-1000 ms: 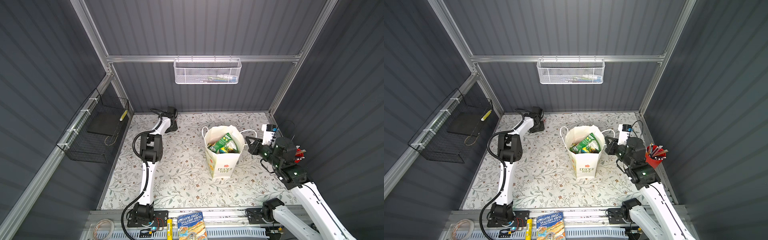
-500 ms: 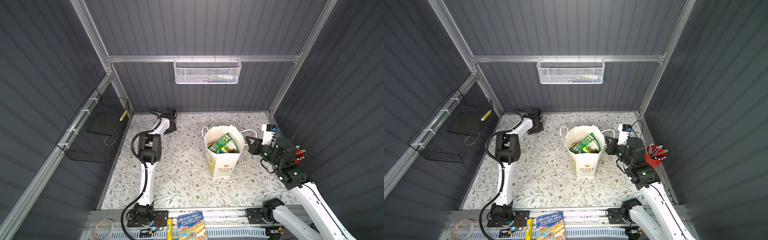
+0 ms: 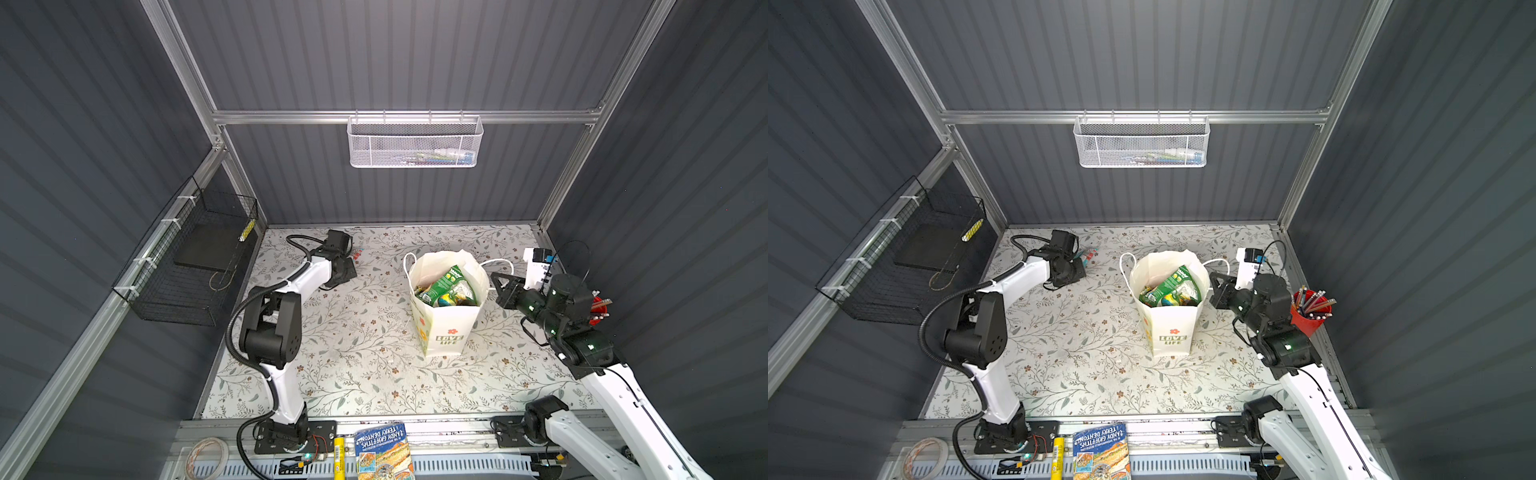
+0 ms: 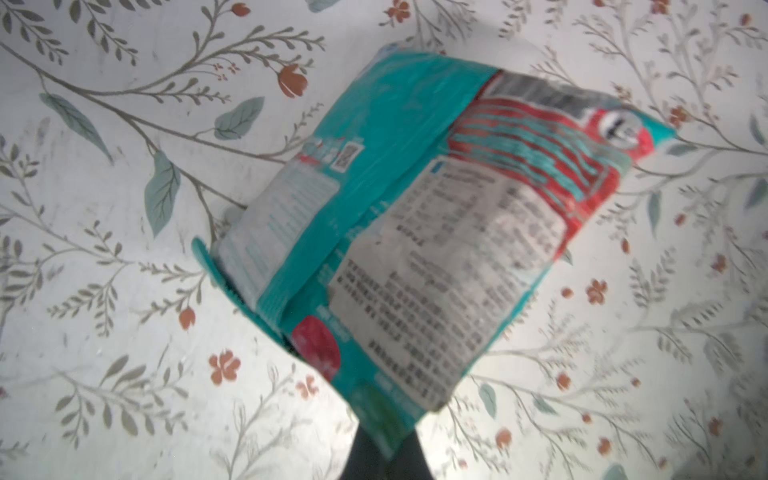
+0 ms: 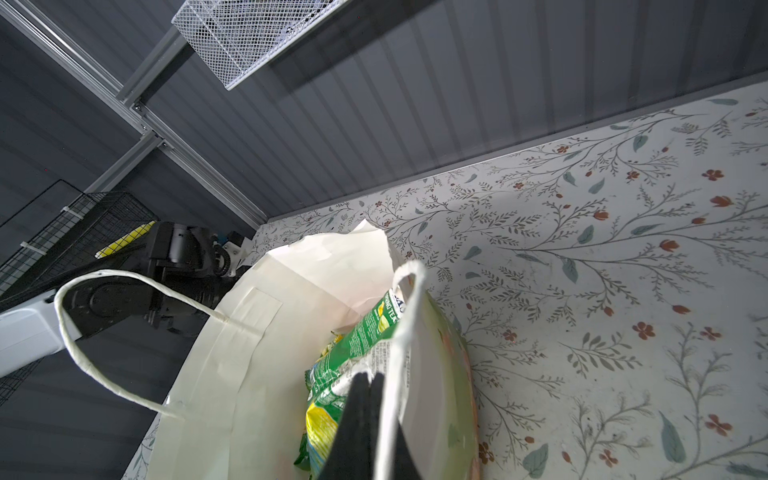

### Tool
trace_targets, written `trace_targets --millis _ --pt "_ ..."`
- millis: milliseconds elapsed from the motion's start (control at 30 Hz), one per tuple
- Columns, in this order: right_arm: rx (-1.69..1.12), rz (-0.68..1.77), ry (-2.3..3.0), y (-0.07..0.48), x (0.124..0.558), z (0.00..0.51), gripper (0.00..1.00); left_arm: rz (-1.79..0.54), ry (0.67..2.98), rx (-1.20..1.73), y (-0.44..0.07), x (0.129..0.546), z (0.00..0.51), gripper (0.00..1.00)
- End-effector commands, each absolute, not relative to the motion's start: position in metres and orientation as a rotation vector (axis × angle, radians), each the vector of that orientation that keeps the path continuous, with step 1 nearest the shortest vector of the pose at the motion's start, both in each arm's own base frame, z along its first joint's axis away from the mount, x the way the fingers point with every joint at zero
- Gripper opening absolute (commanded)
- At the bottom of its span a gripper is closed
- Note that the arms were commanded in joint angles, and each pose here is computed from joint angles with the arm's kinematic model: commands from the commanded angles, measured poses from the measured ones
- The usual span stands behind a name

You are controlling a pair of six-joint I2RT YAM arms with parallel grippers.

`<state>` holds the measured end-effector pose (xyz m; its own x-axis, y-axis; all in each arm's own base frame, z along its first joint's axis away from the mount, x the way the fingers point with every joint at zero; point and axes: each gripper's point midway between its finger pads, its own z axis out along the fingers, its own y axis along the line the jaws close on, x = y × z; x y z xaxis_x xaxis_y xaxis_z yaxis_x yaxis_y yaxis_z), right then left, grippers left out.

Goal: Place the snacks into the paper bag
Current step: 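Lift the teal packet with the left gripper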

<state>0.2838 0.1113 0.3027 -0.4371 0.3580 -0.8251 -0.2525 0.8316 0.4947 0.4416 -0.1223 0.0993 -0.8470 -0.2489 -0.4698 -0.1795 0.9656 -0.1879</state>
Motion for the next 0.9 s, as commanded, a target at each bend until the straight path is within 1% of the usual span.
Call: trace_targets --millis 0,167,600,667,867 --pt "0.078 0.68 1.886 0.11 0.285 0.306 0.0 -0.204 2.495 -0.274 -0.132 0.438 0.14 0.0" --pt "0.079 0.675 1.889 0.109 0.285 0.305 0.0 -0.176 2.436 -0.221 -0.137 0.421 0.178 0.0" --pt "0.075 0.688 1.888 0.111 0.284 0.306 0.0 -0.303 2.306 -0.128 -0.145 0.382 0.269 0.0" --pt "0.073 0.692 1.885 0.111 0.283 0.306 0.0 -0.329 2.258 -0.11 -0.147 0.378 0.294 0.0" --pt "0.068 0.696 1.881 0.112 0.283 0.307 0.0 -0.406 2.174 -0.057 -0.154 0.356 0.343 0.0"
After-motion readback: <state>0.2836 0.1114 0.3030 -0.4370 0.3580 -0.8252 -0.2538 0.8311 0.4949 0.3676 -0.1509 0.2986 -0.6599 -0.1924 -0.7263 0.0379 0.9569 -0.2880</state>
